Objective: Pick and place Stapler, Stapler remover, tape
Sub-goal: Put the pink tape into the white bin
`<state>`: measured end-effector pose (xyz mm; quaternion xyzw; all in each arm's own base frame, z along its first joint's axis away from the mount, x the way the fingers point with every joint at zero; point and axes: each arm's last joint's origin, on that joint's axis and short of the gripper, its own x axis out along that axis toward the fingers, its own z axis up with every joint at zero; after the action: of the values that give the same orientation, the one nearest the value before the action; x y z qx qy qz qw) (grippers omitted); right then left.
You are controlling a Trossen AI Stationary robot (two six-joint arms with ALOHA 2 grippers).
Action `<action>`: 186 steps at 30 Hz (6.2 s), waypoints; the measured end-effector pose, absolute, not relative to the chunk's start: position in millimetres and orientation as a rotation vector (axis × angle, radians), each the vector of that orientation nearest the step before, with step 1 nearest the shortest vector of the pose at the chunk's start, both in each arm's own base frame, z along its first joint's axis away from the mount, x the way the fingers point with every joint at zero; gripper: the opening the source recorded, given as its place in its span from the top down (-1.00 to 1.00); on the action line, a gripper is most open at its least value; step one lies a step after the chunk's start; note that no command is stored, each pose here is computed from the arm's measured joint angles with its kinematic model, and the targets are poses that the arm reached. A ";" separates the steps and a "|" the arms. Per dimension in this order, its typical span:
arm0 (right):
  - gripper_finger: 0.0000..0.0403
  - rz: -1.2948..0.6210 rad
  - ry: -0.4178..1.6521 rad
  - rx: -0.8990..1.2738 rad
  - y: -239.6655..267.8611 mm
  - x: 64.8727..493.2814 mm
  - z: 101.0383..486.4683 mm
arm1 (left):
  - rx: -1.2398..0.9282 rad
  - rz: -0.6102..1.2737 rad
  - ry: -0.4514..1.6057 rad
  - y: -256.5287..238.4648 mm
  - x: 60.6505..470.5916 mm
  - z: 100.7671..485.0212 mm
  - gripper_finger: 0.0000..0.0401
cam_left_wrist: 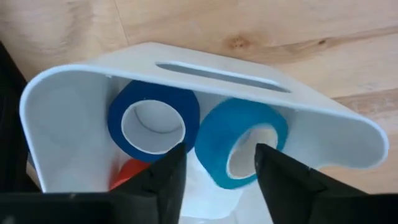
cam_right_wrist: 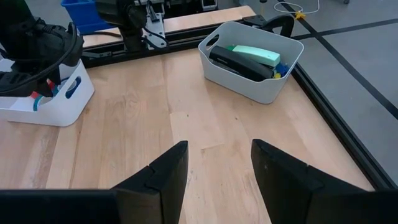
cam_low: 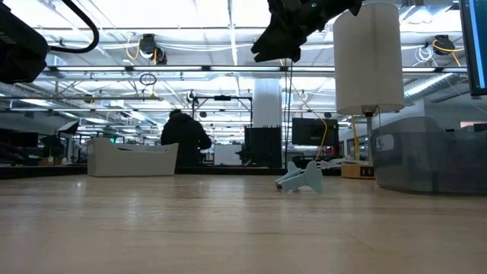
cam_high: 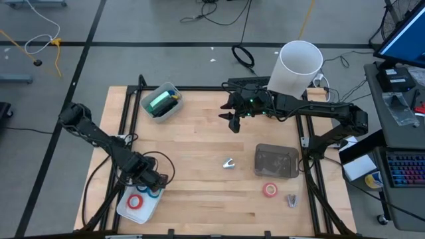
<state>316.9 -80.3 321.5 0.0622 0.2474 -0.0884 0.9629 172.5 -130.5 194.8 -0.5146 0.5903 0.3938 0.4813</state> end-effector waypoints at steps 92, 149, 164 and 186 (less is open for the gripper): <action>0.16 -0.013 1.403 0.576 146.6 204.6 160.4 | -0.239 0.529 0.490 -47.4 212.8 306.6 -0.05; 0.84 0.307 0.186 0.793 57.0 279.9 302.9 | -0.377 -0.029 0.360 -52.0 234.7 331.5 -0.05; 0.84 0.123 -0.076 0.474 29.9 296.6 306.2 | -0.403 -0.052 0.191 -36.3 258.3 338.6 -0.05; 0.84 0.117 -0.130 0.627 12.7 305.1 303.6 | -0.367 -0.041 0.144 -21.3 300.6 315.1 -0.05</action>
<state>305.1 12.7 303.6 0.3080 -0.0641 0.0574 0.9475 300.6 -21.3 315.1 -0.1823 0.0716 -0.0204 0.9804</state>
